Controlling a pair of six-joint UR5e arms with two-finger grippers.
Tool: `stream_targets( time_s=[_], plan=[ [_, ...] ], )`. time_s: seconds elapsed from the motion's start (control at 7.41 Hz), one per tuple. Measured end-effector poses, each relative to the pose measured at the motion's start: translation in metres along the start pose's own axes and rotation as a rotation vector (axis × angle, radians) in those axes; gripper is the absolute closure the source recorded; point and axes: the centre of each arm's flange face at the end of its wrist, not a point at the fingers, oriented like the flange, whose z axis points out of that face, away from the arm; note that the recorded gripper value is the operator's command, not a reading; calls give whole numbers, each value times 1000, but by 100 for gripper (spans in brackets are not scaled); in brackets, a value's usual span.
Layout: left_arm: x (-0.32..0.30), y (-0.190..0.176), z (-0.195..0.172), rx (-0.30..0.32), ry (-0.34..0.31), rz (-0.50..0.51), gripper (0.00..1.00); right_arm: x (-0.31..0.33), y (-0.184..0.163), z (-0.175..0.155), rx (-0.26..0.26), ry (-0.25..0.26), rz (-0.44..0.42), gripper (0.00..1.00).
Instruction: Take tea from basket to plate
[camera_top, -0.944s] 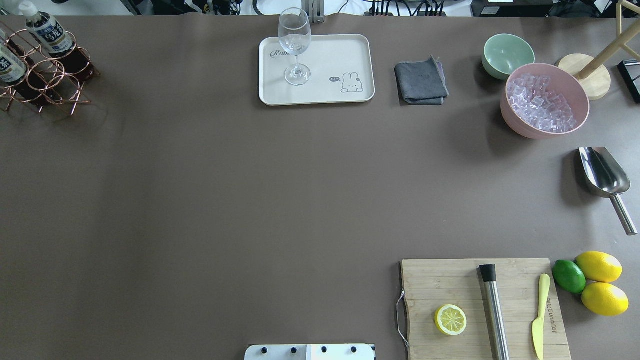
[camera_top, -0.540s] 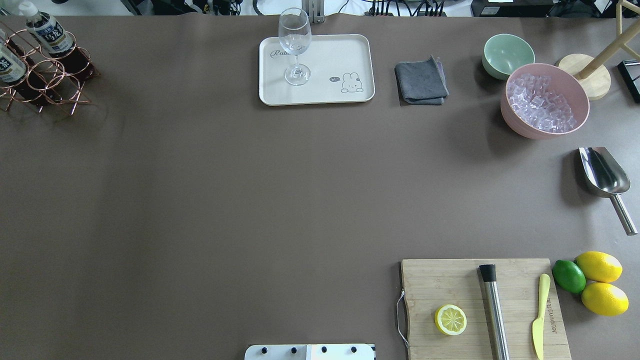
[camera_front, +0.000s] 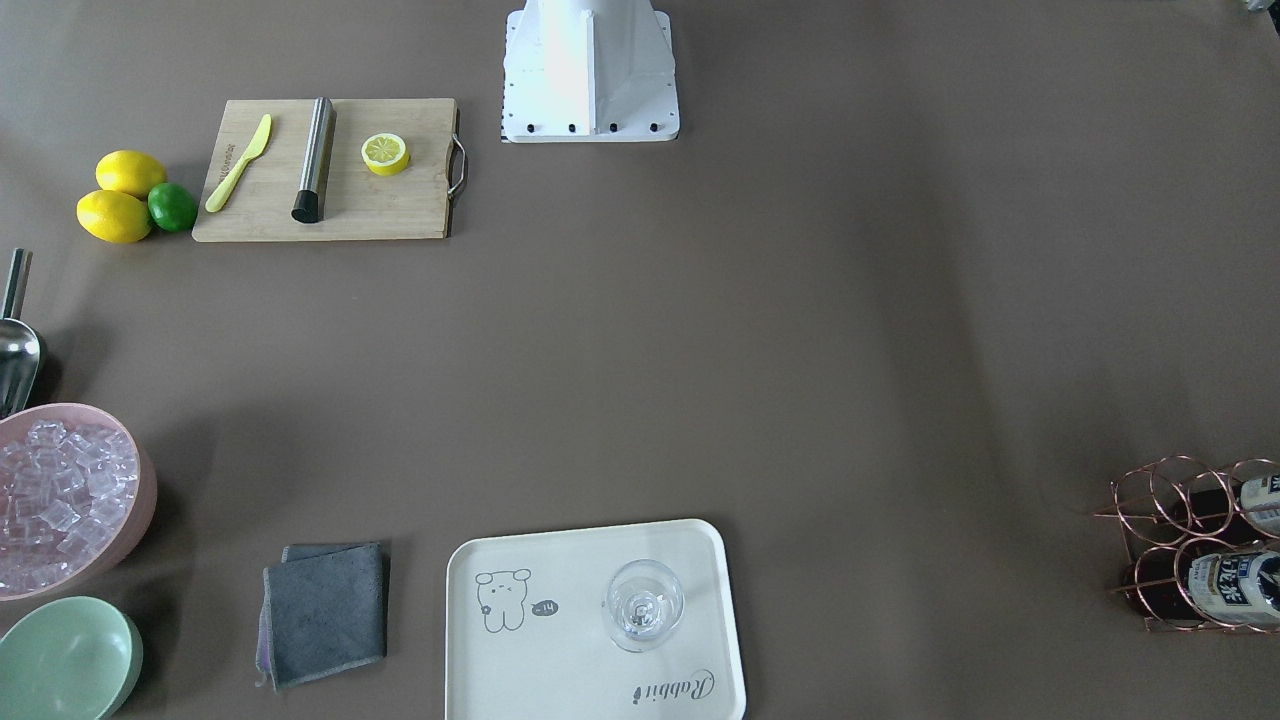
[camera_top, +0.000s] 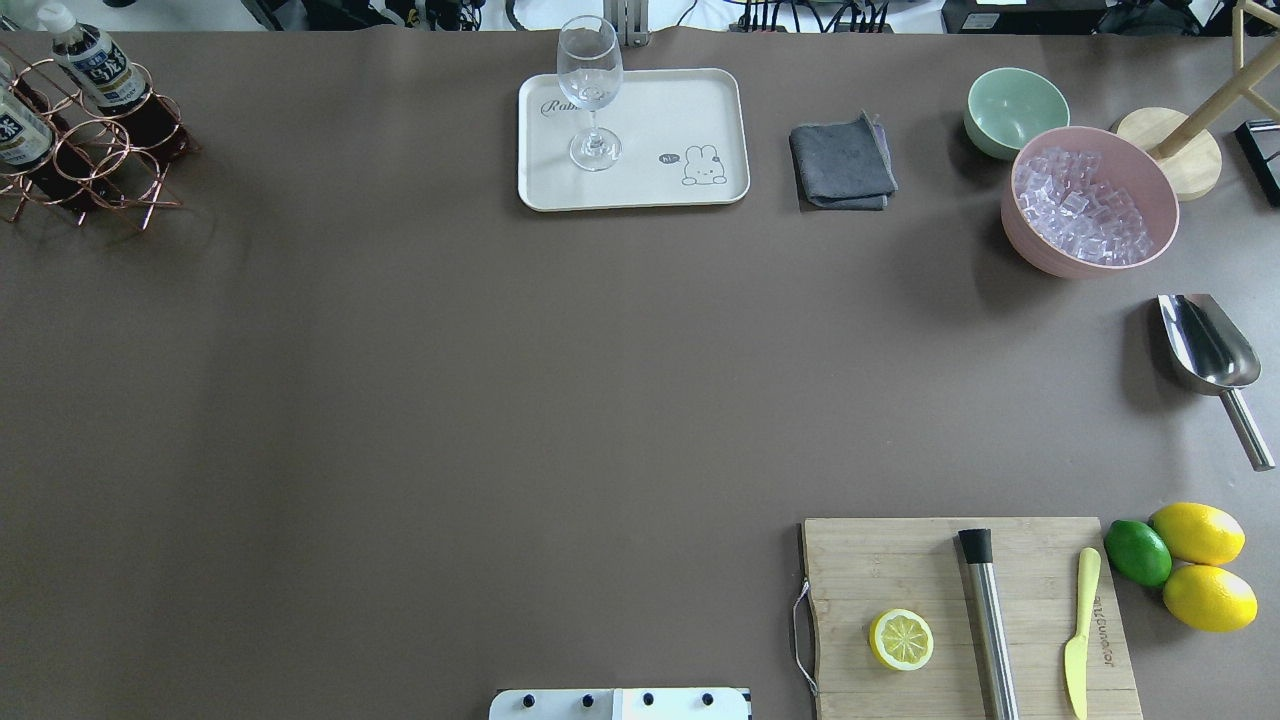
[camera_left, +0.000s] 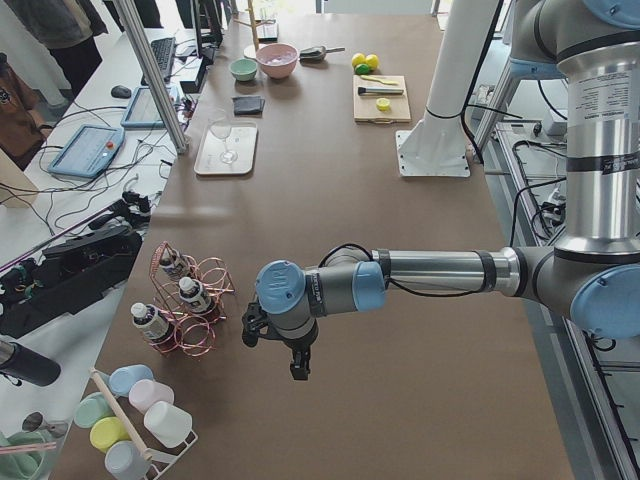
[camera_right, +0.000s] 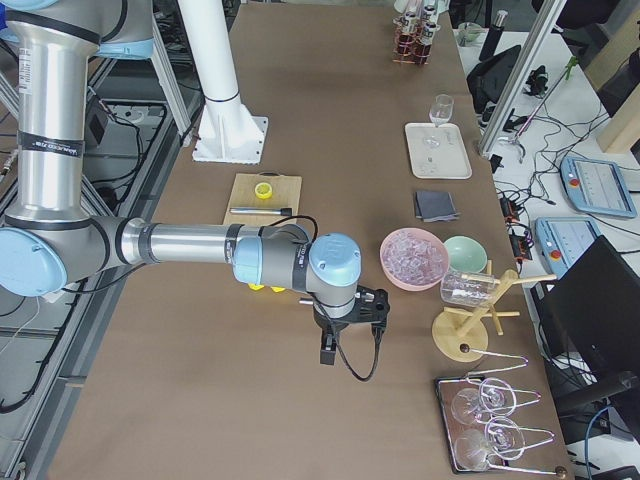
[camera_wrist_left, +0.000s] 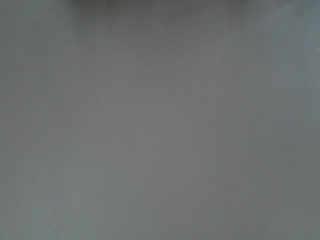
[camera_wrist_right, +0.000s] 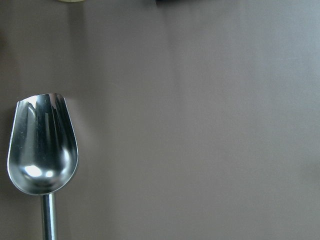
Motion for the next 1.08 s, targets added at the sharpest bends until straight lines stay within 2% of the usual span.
stream_targets(
  time_s=[0.67, 0.81, 1.08],
  plan=[
    [1, -1, -1, 2, 0, 2, 2, -13, -1, -14, 26, -9, -23, 0],
    [2, -2, -2, 4, -1, 4, 2, -23, -2, -22, 43, -26, -40, 0],
    [5, -1, -7, 14, 1, -4, 2, -53, -5, -37, 68, -130, -88, 0]
  ],
)
